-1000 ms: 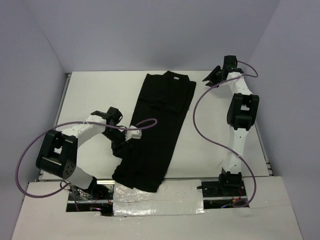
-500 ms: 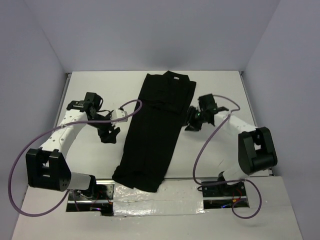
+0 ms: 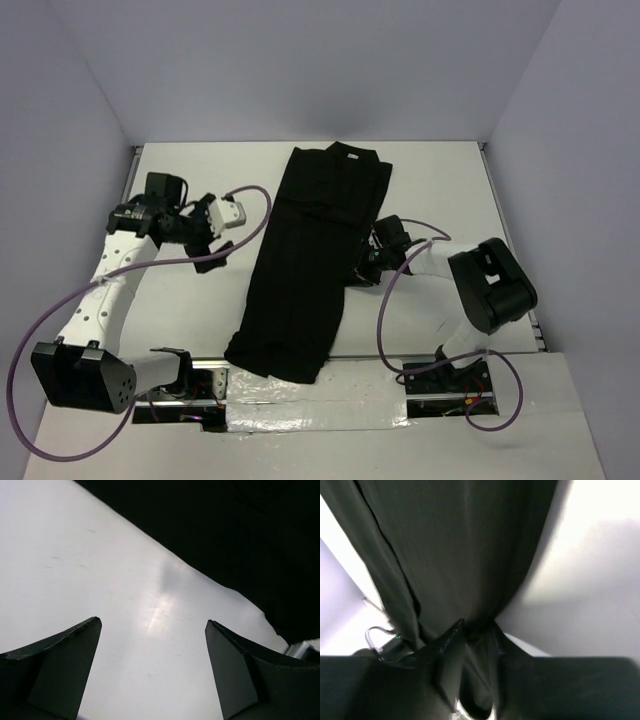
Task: Fold and stack the long sleeve shirts
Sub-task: Fold the shirt
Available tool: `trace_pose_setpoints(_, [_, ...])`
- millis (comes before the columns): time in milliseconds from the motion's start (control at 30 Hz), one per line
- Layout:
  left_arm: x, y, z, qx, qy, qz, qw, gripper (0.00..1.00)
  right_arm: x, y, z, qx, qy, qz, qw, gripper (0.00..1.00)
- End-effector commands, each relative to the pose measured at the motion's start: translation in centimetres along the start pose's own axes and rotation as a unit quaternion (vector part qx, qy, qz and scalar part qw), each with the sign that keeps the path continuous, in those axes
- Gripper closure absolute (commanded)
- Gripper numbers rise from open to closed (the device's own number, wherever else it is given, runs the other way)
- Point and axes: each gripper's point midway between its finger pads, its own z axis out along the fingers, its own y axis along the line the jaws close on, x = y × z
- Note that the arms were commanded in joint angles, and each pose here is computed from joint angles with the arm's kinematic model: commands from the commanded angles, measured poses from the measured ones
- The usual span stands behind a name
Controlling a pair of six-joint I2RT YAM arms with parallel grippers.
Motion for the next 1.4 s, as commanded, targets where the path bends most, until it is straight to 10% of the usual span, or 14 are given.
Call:
trace_pose_setpoints(0, [-4.2, 2.9, -4.7, -0.087, -0.033, 0.002, 0.996, 0.01, -0.2, -0.9, 1.9, 0.010, 0.004, 0.017, 1.000, 0.70])
trace_pose_setpoints(100, [-5.5, 4.0, -6.2, -0.128, -0.049, -0.073, 0.988, 0.01, -0.7, -1.3, 2.0, 0.016, -0.001, 0.023, 1.000, 1.00])
trace_pose_setpoints(167, [-5.4, 4.0, -5.6, -0.131, -0.057, -0.113, 0.983, 0.01, -1.2, -2.1, 1.3, 0.033, -0.009, 0.024, 0.999, 1.00])
trace_pose_setpoints(333, [-5.2, -4.3, -1.3, 0.067, -0.067, 0.038, 0.995, 0.24, -4.6, -5.7, -2.8, 0.070, -0.052, 0.041, 0.995, 1.00])
trace_pose_setpoints(500, [-5.6, -4.8, 2.5, 0.018, -0.051, 0.183, 0.982, 0.27, -8.3, -7.2, -7.2, 0.085, -0.106, 0.028, 0.990, 1.00])
trace_pose_setpoints(800, [-6.4, -14.8, 8.1, 0.090, -0.173, 0.503, 0.842, 0.12, -7.7, -7.7, -8.5, 0.119, -0.074, 0.002, 0.990, 0.50])
trace_pose_setpoints(1000, [-8.7, -22.2, 11.6, 0.179, -0.194, 0.487, 0.833, 0.13, -3.5, -9.6, -11.5, 0.164, -0.104, 0.046, 0.980, 0.48])
trace_pose_setpoints(1233, [-4.0, -26.8, 14.5, 0.252, -0.181, 0.599, 0.738, 0.14, 0.2, -11.1, -11.6, 0.174, -0.073, 0.065, 0.980, 0.48])
trace_pose_setpoints(1367, [-5.5, -28.6, 15.0, 0.263, -0.203, 0.599, 0.729, 0.18, 2.6, -12.0, -12.5, 0.206, -0.047, 0.068, 0.975, 0.48])
